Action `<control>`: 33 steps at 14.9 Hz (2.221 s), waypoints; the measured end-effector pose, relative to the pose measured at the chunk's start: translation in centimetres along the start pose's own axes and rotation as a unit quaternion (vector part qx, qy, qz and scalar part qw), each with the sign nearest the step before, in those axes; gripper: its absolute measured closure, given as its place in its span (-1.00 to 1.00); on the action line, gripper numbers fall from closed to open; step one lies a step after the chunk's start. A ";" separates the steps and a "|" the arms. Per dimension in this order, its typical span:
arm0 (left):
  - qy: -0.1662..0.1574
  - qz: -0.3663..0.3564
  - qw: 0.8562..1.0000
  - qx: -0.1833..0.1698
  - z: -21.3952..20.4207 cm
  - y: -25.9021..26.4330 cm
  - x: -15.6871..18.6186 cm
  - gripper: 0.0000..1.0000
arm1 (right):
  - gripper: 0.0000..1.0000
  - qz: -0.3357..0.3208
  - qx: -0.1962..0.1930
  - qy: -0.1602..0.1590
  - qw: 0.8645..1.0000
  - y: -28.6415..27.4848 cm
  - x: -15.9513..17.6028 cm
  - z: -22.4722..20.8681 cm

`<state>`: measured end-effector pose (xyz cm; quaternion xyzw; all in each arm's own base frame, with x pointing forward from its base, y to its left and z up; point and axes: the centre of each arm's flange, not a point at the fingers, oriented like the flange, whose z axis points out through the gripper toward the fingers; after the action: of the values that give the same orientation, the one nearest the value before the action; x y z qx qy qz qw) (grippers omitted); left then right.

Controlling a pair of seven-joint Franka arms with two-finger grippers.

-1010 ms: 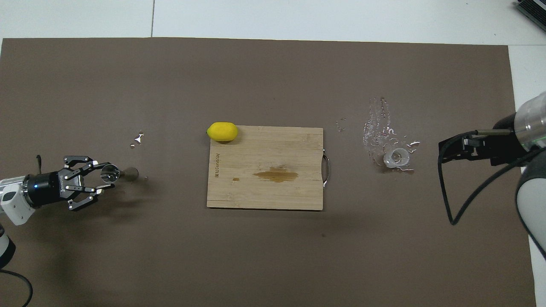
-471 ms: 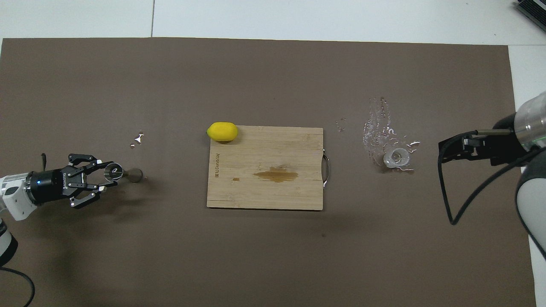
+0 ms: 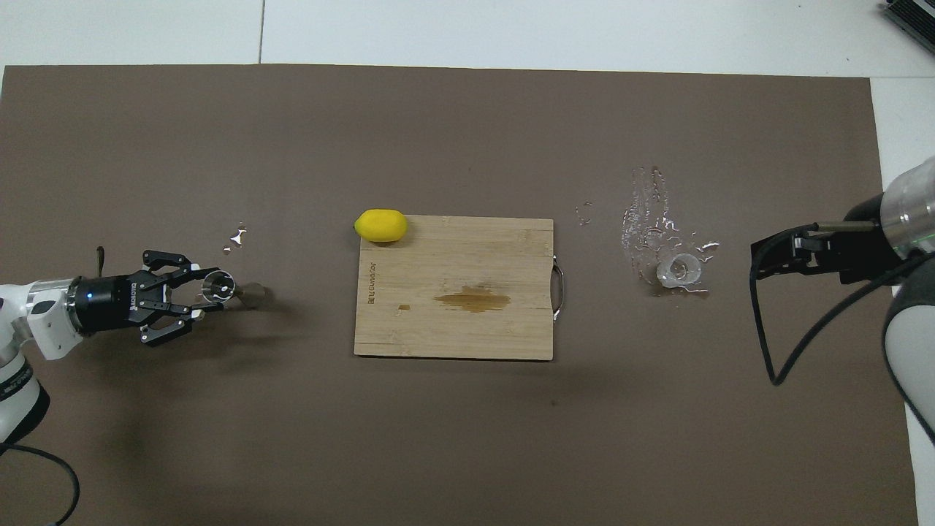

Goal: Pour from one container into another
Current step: 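Carry the metal cup with the left gripper onto the cutting board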

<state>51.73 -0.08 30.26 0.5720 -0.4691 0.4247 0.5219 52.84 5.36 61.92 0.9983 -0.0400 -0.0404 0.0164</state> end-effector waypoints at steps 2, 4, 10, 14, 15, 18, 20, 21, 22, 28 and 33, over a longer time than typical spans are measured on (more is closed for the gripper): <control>0.009 -0.005 1.000 -0.018 3.4 0.2 1.3 0.00 | -1.00 0.000 0.000 0.000 1.000 0.0 0.0 0.0; 0.016 -0.013 0.999 -0.031 6.6 0.6 2.0 0.00 | -1.00 0.000 0.000 0.001 1.000 0.0 0.0 0.0; 0.008 -0.027 1.000 -0.001 17.3 3.3 2.5 0.00 | -1.00 0.000 0.000 0.001 1.000 0.0 0.0 0.0; 0.019 -0.048 0.998 0.028 24.0 5.3 2.5 0.00 | -1.00 0.000 0.000 0.001 1.000 0.0 0.0 0.0; 0.021 -0.054 0.998 0.035 25.3 5.8 2.4 0.00 | -1.00 0.000 0.000 0.001 1.000 0.0 0.0 0.0; 0.021 -0.044 0.996 0.073 28.7 7.1 2.0 0.00 | -1.00 0.000 0.000 0.001 1.000 0.0 0.0 0.0; 0.020 -0.027 0.995 0.095 30.6 8.2 1.5 0.00 | -1.00 0.000 0.000 0.001 1.000 0.0 0.0 0.0; 0.018 -0.015 0.994 0.106 31.3 8.7 1.2 0.00 | -1.00 0.000 0.000 0.001 1.000 0.0 0.0 0.0; 0.016 0.003 0.993 0.118 31.8 9.0 0.9 0.00 | -1.00 0.000 0.000 0.001 1.000 0.0 0.0 0.0; -0.004 0.056 0.989 0.136 32.7 9.5 -1.2 0.00 | -1.00 0.000 0.000 0.001 1.000 0.0 0.0 0.0; -0.010 0.061 0.988 0.140 33.0 9.6 -1.8 -0.07 | -1.00 0.000 0.000 0.001 1.000 0.0 0.0 0.0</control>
<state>41.81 -32.87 27.33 0.6140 -0.4442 0.5119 0.4046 52.84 5.34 61.95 0.9983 -0.0402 -0.0395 0.0163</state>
